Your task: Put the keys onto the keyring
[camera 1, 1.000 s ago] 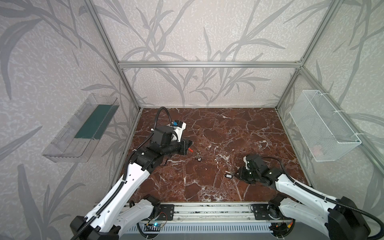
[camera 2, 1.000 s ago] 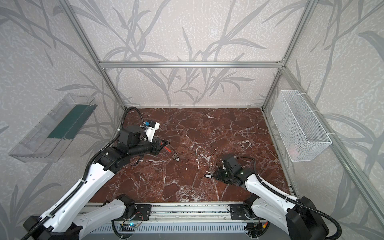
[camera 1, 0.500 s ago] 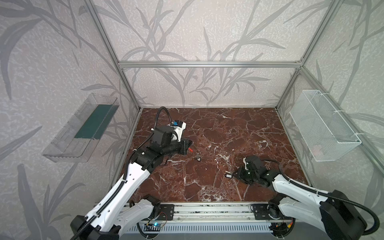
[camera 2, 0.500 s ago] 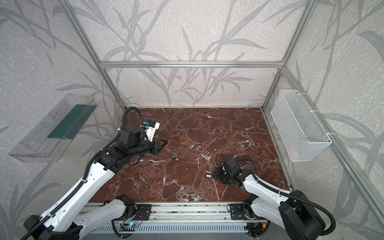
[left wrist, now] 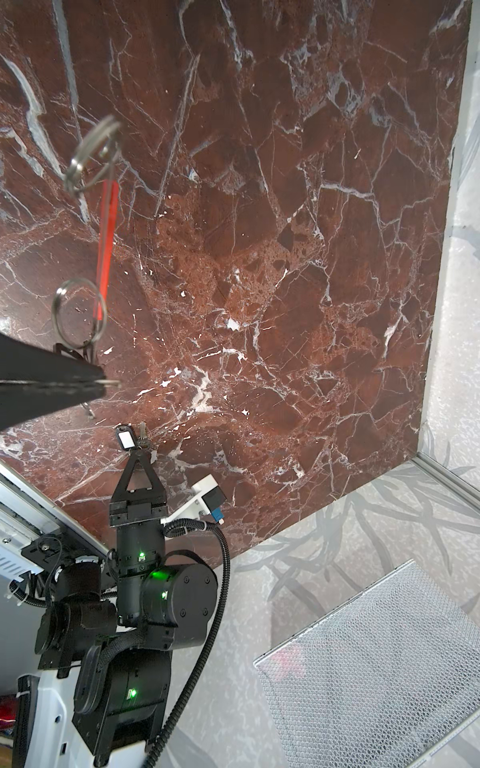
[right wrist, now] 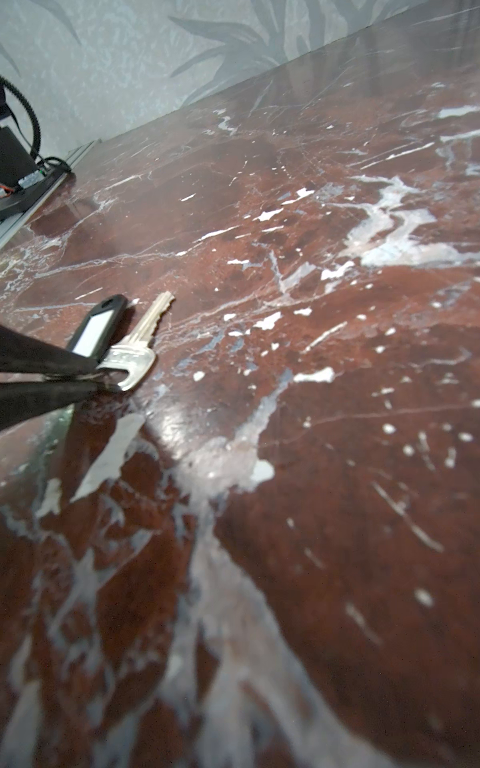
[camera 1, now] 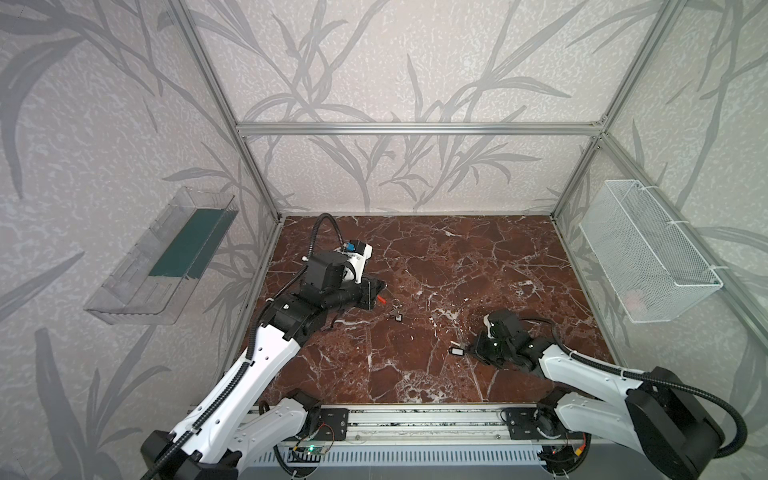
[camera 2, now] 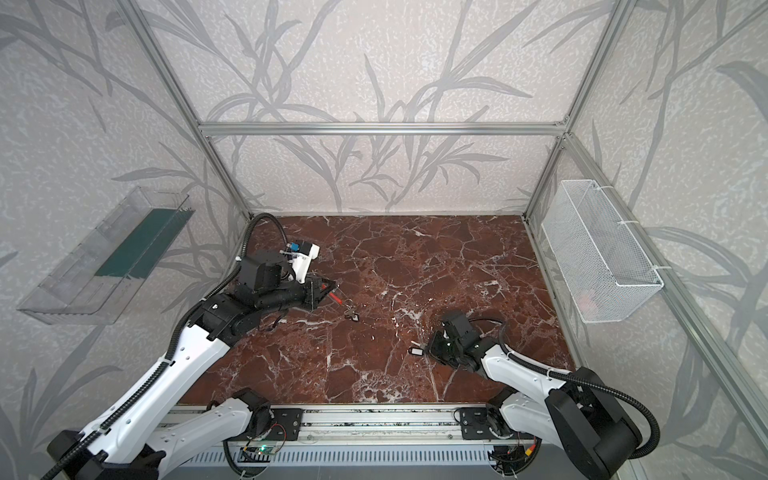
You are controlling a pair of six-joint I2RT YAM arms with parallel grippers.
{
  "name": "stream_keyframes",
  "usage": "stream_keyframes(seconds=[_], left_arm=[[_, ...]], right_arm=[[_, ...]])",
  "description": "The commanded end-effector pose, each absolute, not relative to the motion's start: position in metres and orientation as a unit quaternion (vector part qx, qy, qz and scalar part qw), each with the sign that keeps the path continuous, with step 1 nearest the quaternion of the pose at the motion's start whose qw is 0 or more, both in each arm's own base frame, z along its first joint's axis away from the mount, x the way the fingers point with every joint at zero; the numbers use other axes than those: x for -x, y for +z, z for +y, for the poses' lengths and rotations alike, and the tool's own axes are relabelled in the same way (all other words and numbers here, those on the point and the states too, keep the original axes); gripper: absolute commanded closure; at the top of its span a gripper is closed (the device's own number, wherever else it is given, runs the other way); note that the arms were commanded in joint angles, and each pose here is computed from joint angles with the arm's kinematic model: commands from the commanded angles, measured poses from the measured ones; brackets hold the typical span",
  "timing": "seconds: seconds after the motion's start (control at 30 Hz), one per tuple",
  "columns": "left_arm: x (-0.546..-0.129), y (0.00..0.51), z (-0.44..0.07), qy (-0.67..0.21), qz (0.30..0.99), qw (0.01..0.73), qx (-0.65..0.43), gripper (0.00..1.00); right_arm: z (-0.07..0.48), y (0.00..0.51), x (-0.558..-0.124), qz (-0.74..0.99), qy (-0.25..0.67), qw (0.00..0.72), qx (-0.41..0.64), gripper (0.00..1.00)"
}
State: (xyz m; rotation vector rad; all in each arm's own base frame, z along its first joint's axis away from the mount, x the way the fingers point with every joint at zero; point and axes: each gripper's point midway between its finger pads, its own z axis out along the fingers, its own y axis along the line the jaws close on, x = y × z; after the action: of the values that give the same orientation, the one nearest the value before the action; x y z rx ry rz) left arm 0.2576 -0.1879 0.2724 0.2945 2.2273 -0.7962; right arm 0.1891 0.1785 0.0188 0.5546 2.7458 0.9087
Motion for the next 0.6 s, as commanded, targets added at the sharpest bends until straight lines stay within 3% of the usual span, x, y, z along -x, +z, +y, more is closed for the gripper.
stream_keyframes(seconds=[0.0, 0.4, 0.57], left_arm=[[-0.258, 0.278, -0.187, -0.311, 0.863, 0.381, -0.118, 1.00], [-0.257, 0.278, -0.188, -0.311, 0.861, 0.384, -0.125, 1.00], [-0.257, 0.277, -0.187, -0.311, 0.860, 0.385, -0.125, 1.00]], right_arm=[[0.176, 0.027, -0.191, 0.933, 0.297, 0.103, -0.174, 1.00], [0.185, 0.109, -0.223, 0.960, 0.242, 0.136, 0.015, 1.00], [0.191, 0.106, -0.229, 0.968, 0.214, 0.098, 0.084, 1.00]])
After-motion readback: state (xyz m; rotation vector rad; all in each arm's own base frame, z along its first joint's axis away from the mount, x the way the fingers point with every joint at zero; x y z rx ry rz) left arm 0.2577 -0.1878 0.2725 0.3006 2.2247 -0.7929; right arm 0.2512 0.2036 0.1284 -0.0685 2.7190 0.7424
